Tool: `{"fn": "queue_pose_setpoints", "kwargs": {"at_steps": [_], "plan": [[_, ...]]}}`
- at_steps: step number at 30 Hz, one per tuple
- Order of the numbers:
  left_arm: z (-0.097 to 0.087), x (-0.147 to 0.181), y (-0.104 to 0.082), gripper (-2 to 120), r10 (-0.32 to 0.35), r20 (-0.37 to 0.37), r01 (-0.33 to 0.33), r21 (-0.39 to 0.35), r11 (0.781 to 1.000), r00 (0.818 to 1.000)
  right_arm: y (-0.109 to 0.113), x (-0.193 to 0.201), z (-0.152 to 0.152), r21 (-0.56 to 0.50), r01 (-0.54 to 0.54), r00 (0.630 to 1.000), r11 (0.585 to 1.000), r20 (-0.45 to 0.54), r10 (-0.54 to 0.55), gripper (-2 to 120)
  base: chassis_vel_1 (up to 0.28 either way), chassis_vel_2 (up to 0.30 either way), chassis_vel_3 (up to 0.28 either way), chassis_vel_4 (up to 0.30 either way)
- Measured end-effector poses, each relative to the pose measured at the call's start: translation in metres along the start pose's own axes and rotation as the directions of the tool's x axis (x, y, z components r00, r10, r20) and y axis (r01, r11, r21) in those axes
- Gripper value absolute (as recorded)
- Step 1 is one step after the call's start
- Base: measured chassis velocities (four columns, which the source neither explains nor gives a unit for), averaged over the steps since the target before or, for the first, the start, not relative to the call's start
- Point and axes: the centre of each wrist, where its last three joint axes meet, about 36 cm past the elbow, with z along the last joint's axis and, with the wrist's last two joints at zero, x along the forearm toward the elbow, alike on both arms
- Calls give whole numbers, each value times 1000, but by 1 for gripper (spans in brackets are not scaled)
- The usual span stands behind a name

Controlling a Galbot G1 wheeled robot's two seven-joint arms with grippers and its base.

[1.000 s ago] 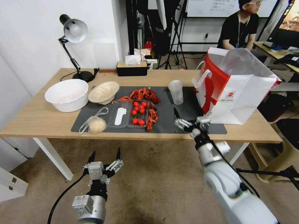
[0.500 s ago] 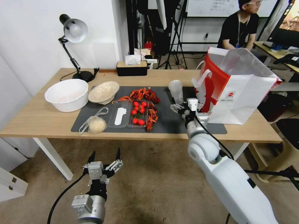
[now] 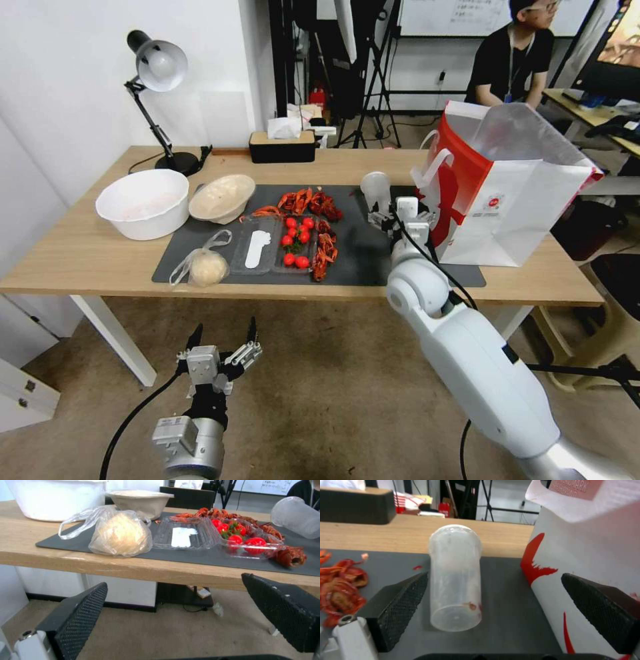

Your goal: Pick up the trash from the table and place it into the takeout bag.

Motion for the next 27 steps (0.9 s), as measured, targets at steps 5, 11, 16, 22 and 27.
{"fn": "queue_pose_setpoints", "kwargs": {"at_steps": [5,11,16,22,27], "plan": [[0,0,1,100,-2,-2,2,10,1000,1000,1,-20,-17,31,-25,998,999,-61,27,100,0,0,0,0],[-1,-1,2,100,-5,-1,5,8,1000,1000,1,-38,-31,65,-42,993,997,-106,48,100,0,0,0,0],[-1,-1,2,100,-5,-1,5,9,1000,1000,1,-52,-37,83,-62,988,995,-138,73,100,0,0,0,0],[-2,-1,3,100,-6,0,6,7,1000,1000,1,-59,-40,88,-64,985,994,-153,77,100,0,0,0,0],[-2,-1,3,100,-6,0,6,7,1000,1000,1,-64,-41,93,-63,981,994,-175,79,100,0,0,0,0]]}}
